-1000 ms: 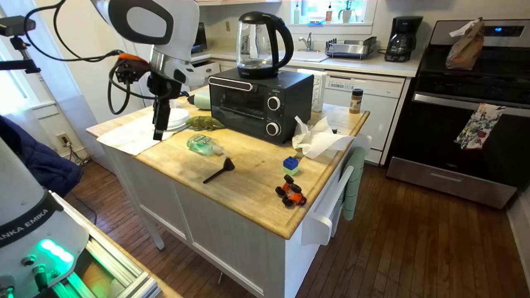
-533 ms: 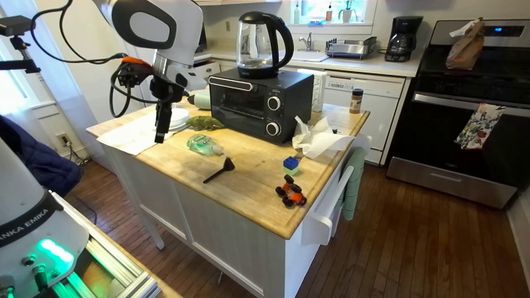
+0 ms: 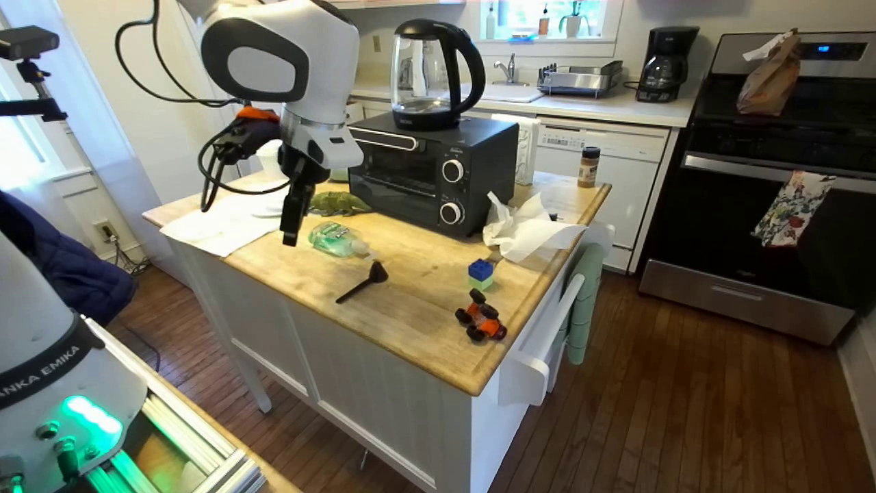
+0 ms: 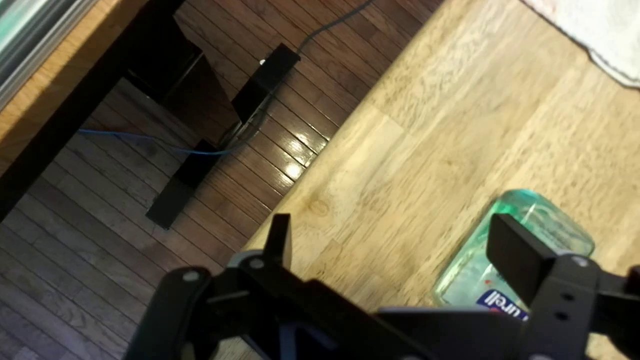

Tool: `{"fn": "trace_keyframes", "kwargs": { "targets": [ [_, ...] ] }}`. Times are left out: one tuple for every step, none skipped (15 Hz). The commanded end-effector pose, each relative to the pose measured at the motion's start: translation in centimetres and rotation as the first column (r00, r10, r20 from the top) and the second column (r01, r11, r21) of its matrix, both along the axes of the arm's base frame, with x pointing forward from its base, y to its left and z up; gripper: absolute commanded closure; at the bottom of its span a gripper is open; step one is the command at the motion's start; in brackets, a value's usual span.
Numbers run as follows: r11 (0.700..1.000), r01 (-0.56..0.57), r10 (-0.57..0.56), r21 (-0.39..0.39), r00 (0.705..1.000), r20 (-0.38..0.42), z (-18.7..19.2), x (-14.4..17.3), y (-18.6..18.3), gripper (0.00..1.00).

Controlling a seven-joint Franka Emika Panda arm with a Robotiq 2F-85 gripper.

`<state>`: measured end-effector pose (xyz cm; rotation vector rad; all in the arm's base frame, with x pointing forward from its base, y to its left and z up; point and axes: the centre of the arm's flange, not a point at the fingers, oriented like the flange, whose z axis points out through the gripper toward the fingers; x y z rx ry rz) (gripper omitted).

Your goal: Put the liquid soap bottle upright

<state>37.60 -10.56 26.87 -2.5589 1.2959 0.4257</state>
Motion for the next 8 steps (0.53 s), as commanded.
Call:
{"fn": "trace_keyframes", "kwargs": {
  "targets": [
    [0.980,0.197,-0.197,0.004,0.980,0.034,-2.3,1.4,-2.2,0.00],
    [0.969,0.247,-0.247,0.000,0.968,0.044,-2.5,1.6,-2.7,0.00],
    [0.957,0.291,-0.290,-0.007,0.955,0.056,-2.9,1.7,-3.1,0.00],
    [0.946,0.324,-0.322,-0.008,0.945,0.062,-3.4,1.9,-3.6,0.00],
    [0.937,0.350,-0.348,-0.009,0.935,0.066,-3.8,2.1,-3.9,0.00],
    [0.929,0.370,-0.369,-0.010,0.927,0.064,-4.2,2.3,-4.1,0.00],
    [0.922,0.386,-0.385,-0.011,0.921,0.063,-4.6,2.5,-4.1,0.00],
    [0.919,0.394,-0.392,-0.014,0.918,0.061,-4.8,2.6,-4.0,0.00]
  ]
}}
